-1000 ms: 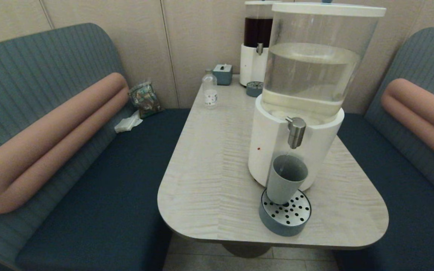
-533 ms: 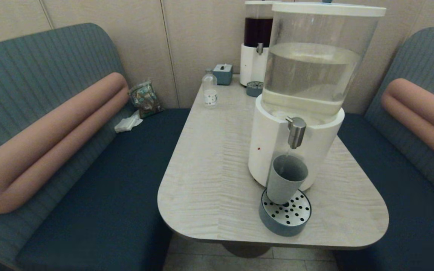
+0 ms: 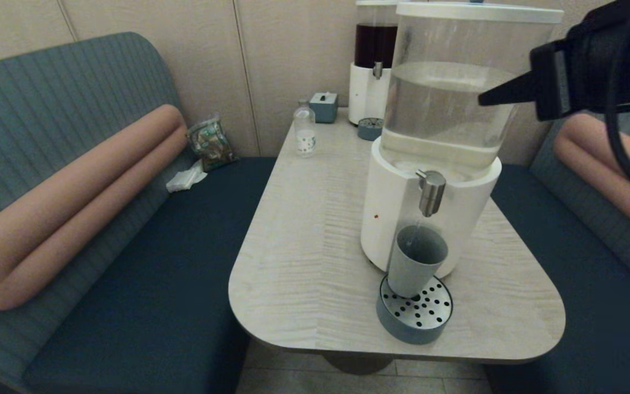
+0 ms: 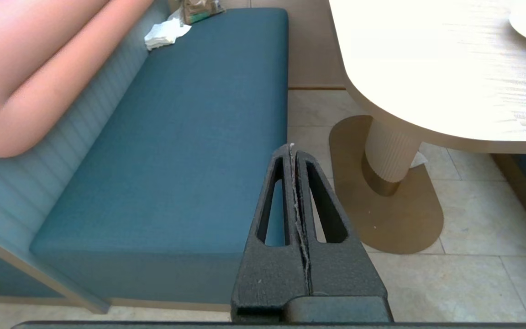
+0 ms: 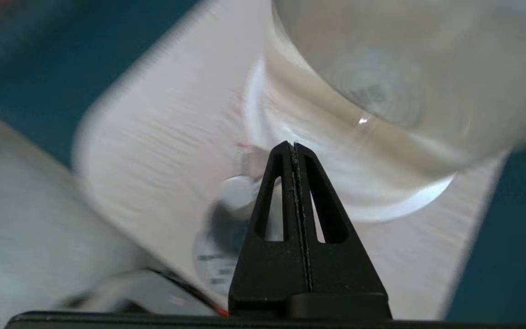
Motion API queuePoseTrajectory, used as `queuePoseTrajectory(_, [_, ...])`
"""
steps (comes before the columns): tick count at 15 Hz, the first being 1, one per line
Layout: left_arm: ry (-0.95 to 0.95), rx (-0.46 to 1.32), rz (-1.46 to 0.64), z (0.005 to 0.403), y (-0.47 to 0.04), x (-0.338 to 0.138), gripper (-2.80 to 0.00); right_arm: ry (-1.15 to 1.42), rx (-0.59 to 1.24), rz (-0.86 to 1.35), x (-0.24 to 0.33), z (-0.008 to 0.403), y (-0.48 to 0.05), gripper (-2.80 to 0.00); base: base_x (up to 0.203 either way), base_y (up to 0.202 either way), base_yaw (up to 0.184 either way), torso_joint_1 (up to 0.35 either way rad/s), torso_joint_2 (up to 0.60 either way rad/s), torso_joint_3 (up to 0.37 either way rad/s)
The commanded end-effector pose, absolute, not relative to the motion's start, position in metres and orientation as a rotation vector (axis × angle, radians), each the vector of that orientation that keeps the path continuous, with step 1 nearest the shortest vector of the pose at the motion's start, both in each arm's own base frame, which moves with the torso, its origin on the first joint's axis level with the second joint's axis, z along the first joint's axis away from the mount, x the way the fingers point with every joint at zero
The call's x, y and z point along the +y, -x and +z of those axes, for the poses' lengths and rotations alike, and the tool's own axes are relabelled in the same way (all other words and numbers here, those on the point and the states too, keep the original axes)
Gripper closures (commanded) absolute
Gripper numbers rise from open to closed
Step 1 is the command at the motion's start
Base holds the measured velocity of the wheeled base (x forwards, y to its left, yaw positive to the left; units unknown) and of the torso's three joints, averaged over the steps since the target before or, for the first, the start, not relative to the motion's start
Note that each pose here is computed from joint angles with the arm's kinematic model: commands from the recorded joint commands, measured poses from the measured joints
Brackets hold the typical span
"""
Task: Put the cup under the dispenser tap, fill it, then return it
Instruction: Turn off the faucet
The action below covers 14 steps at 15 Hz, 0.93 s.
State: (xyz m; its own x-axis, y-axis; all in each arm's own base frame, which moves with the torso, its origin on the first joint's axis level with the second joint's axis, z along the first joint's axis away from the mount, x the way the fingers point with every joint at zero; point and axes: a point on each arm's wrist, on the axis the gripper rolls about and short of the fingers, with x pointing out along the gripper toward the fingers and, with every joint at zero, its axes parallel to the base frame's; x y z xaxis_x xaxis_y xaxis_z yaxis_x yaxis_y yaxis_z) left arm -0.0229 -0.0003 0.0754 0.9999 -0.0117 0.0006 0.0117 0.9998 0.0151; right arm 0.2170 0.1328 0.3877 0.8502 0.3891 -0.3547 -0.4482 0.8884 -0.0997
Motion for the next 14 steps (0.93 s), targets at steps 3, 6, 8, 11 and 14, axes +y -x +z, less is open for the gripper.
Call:
queuePoseTrajectory(3, [-0.015, 0.001, -0.011, 0.075, 0.023, 0.000, 0.00, 0.239, 0.414, 0.424, 0.153, 0.364, -0.246, 0.00, 0.000, 0.000, 0.000, 0.000, 0.00, 0.000])
queuePoseTrajectory(6, [-0.015, 0.001, -0.011, 0.075, 0.023, 0.000, 0.00, 0.263, 0.413, 0.388, 0.159, 0.361, -0.246, 0.00, 0.000, 0.000, 0.000, 0.000, 0.00, 0.000])
queuePoseTrajectory(8, [-0.015, 0.001, -0.012, 0.075, 0.023, 0.000, 0.00, 0.293, 0.411, 0.356, 0.169, 0.358, -0.245, 0.00, 0.000, 0.000, 0.000, 0.000, 0.00, 0.000])
queuePoseTrajectory(11, [-0.015, 0.001, -0.011, 0.075, 0.023, 0.000, 0.00, 0.304, 0.413, 0.387, 0.178, 0.356, -0.240, 0.00, 0.000, 0.000, 0.000, 0.000, 0.00, 0.000])
queuePoseTrajectory(14, [-0.015, 0.001, -0.012, 0.075, 0.023, 0.000, 0.00, 0.308, 0.430, 0.439, 0.192, 0.352, -0.230, 0.00, 0.000, 0.000, 0.000, 0.000, 0.00, 0.000])
